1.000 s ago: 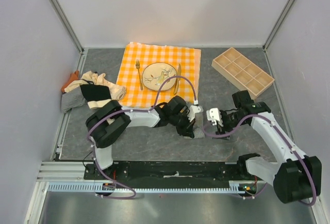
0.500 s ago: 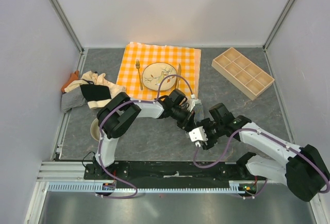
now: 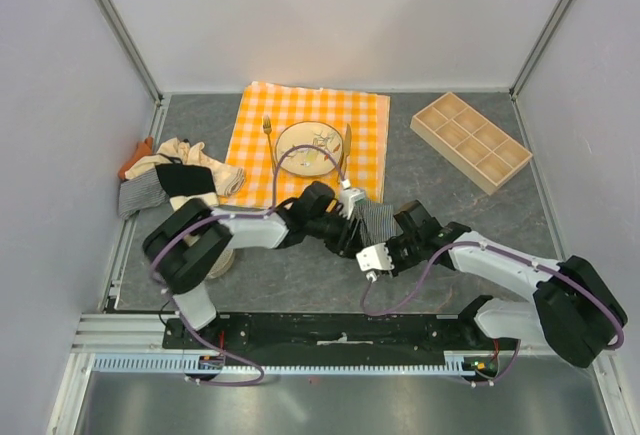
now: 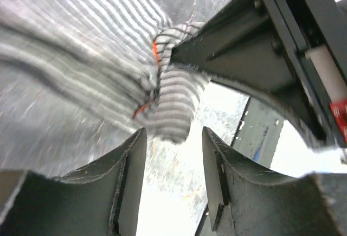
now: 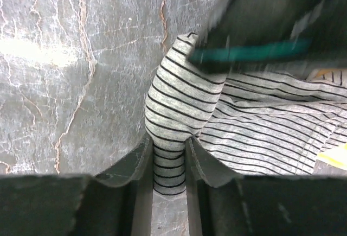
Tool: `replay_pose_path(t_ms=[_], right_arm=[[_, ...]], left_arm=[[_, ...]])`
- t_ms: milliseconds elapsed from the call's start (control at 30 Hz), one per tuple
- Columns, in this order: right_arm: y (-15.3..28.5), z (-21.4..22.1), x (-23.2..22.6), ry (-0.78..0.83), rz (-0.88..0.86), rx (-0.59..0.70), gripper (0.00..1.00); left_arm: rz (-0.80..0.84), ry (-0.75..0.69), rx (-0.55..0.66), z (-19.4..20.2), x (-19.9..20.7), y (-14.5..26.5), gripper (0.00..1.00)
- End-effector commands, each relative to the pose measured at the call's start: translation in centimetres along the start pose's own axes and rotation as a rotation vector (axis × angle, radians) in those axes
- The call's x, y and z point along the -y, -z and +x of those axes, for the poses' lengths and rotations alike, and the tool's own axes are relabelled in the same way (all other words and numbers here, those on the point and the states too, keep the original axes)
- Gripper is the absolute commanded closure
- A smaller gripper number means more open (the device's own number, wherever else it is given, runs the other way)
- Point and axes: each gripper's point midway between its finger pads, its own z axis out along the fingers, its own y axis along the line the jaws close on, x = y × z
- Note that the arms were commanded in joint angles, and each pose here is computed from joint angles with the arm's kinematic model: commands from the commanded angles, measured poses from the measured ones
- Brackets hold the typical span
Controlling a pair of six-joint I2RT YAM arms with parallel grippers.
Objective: Roll the underwear
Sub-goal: Roll the underwear to the center of the board.
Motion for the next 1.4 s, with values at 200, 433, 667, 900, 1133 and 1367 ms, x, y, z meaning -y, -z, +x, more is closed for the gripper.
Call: replay_pose_path(t_ms=[200, 433, 667, 900, 1133, 1367], right_arm=[[1.8, -2.1, -4.6, -0.343, -0.379, 0.149, 0.78], [2.7, -2.9, -4.8, -0.537, -0.620, 0.227, 0.79], [1.7, -2.0, -4.7, -0.590, -0.657, 0.214, 0.75], [1.4, -1.7, -4.9, -0.598, -0.659, 0.206, 0.73], [1.3, -1.4, -5.1, -0.604, -0.664, 0.193, 0.71], [1.4, -1.4, -5.0, -0.599, -0.659, 0.197, 0.70]], left_arm=[[-0.086, -0.624, 0.414, 2.5, 3.8, 5.3, 0.45], [-0.209, -1.058, 0.417, 5.6, 7.1, 2.9, 0.39], [-0.313, -1.273, 0.348, 4.3, 7.4, 0.8, 0.38], [-0.387, -1.391, 0.247, 3.4, 6.2, -1.9, 0.38], [-0.461, -1.417, 0.163, 3.2, 3.9, -3.9, 0.41], [-0.481, -1.379, 0.112, 3.9, 2.2, -4.0, 0.55]])
